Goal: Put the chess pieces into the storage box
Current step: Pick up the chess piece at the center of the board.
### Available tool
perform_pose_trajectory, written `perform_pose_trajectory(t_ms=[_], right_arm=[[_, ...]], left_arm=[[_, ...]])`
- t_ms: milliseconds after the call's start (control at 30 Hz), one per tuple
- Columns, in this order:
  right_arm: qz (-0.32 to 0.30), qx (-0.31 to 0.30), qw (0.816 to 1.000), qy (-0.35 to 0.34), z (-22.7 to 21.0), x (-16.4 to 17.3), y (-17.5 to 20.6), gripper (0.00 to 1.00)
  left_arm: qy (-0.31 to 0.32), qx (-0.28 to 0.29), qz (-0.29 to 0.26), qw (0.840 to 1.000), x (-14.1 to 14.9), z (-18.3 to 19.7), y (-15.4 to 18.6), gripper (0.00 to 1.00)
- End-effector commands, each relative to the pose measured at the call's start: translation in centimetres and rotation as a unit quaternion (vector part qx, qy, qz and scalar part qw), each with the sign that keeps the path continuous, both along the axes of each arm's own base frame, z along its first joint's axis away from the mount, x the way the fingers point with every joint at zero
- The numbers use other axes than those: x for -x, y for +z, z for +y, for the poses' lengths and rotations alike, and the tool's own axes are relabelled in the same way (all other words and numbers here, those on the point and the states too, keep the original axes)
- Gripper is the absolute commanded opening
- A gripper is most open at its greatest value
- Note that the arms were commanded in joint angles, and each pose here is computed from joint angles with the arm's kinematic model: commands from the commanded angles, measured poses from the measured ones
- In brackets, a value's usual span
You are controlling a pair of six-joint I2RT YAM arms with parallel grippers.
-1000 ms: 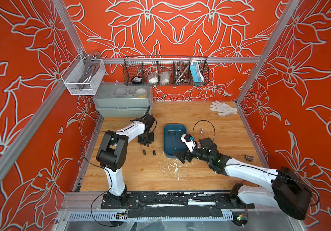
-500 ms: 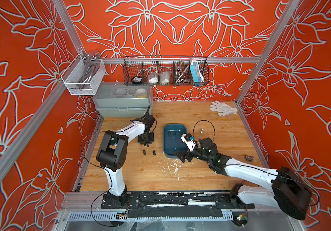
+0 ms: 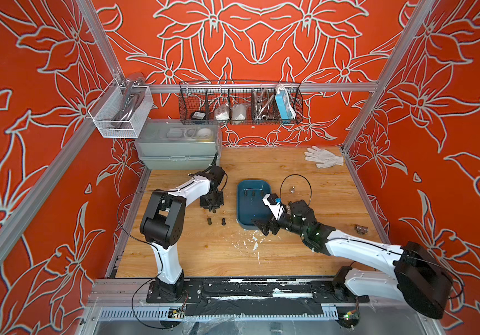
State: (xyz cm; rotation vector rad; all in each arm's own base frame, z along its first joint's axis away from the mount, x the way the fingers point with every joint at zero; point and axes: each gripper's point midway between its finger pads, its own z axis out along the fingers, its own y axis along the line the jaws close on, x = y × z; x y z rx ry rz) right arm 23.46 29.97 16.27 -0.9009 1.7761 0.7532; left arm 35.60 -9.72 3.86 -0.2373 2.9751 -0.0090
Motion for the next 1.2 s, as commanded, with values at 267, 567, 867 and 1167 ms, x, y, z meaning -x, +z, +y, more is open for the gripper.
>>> perform_pose_trajectory(t_ms=[267,567,867,1167], right_arm=[[0.001,0.006,1.000,-0.004,0.1,-0.2,-0.2,0.96],[0.003,0.007,1.000,-0.006,0.1,-0.2,-0.3,0.96],[0.001,0.008,1.000,-0.018,-0.1,-0.6,-0.3,0.96],[-0.004,0.008,1.000,-0.030,-0.4,-0.8,-0.1,0.96]], left_arm=[[0.002,-0.016,0.018,1.000,0.8,0.5,-1.2,0.24],[0.002,-0.017,0.013,1.000,0.7,0.5,-0.9,0.14],[-0.001,-0.016,0.003,1.000,0.5,0.5,-0.1,0.13],[-0.005,-0.012,-0.013,1.000,0.4,0.1,1.7,0.13]])
